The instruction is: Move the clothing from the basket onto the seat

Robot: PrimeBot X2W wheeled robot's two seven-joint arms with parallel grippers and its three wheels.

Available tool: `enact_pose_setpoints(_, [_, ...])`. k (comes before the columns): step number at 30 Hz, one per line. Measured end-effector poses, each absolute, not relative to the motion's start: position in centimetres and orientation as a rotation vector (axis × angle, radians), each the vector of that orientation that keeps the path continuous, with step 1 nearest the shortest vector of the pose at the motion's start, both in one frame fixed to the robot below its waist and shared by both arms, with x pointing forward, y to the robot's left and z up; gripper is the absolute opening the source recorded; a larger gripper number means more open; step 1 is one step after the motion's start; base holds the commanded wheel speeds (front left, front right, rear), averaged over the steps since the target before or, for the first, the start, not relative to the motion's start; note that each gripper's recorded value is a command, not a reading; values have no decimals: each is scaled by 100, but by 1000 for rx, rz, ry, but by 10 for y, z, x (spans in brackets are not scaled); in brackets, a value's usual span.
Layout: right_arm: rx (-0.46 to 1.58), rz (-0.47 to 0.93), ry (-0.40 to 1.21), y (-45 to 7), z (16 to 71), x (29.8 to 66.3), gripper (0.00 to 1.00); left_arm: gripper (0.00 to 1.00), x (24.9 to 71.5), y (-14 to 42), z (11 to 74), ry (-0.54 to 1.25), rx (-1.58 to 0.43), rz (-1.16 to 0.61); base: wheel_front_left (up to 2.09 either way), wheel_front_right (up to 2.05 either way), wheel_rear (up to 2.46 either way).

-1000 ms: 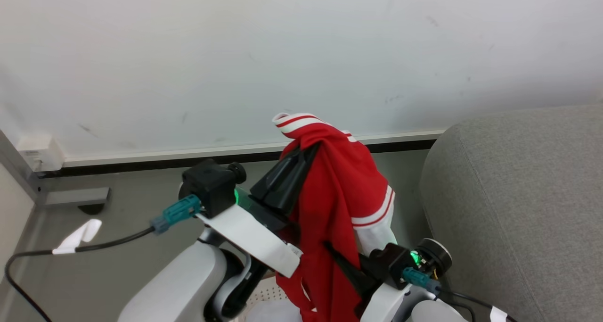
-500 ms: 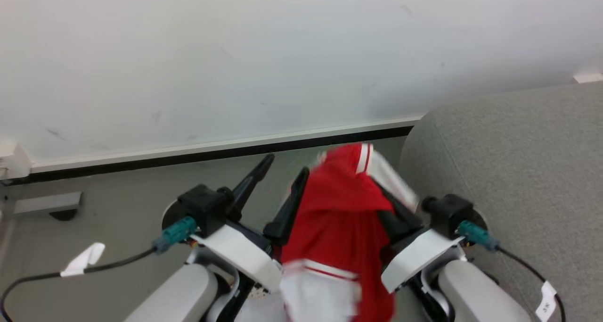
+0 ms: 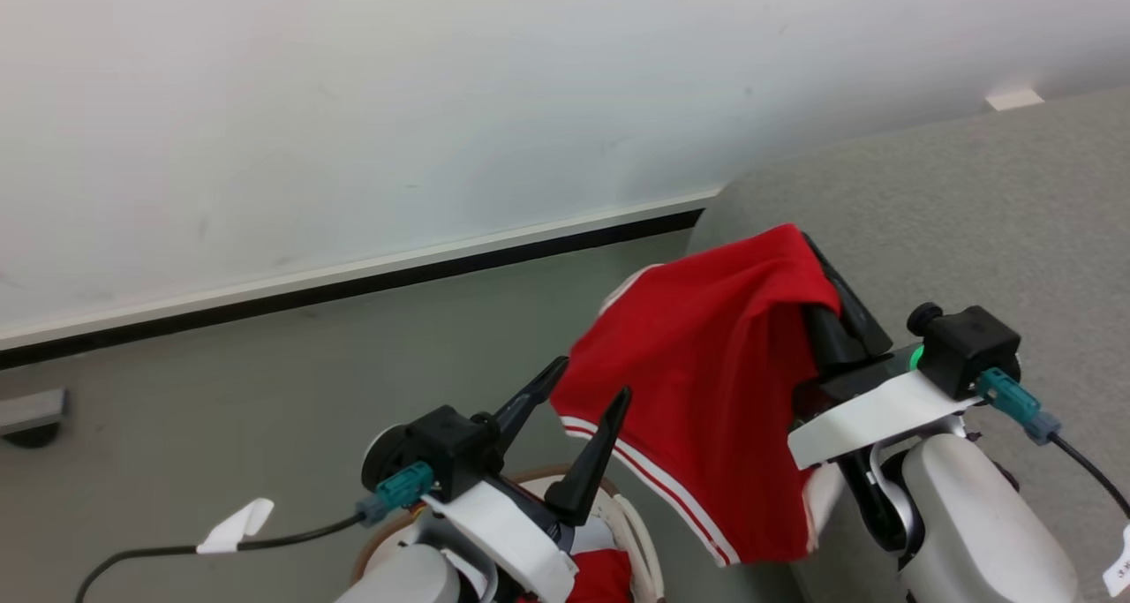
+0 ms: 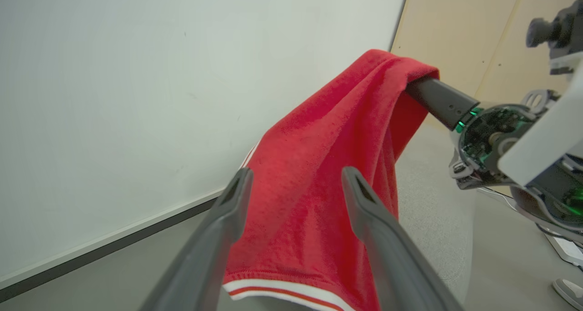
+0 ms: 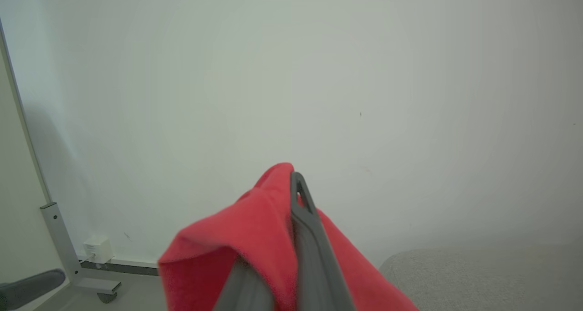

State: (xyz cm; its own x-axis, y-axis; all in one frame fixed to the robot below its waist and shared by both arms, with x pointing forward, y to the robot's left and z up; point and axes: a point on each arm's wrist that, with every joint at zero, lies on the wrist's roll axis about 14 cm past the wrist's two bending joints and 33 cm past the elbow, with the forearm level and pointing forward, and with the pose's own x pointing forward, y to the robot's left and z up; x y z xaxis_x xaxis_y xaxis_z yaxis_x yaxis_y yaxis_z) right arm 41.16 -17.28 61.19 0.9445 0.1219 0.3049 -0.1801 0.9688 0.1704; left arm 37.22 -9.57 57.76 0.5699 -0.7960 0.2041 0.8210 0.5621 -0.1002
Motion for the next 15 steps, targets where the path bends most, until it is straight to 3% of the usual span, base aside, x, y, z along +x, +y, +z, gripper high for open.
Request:
enact_pose_setpoints(8, [167, 19, -323, -225, 615, 393, 0, 100, 362, -130, 573, -124, -223, -1063, 0, 0, 0])
enact_pose_setpoints(15, [152, -98, -275, -266, 596, 399, 0, 100, 370, -154, 563, -106, -247, -1161, 0, 0, 0])
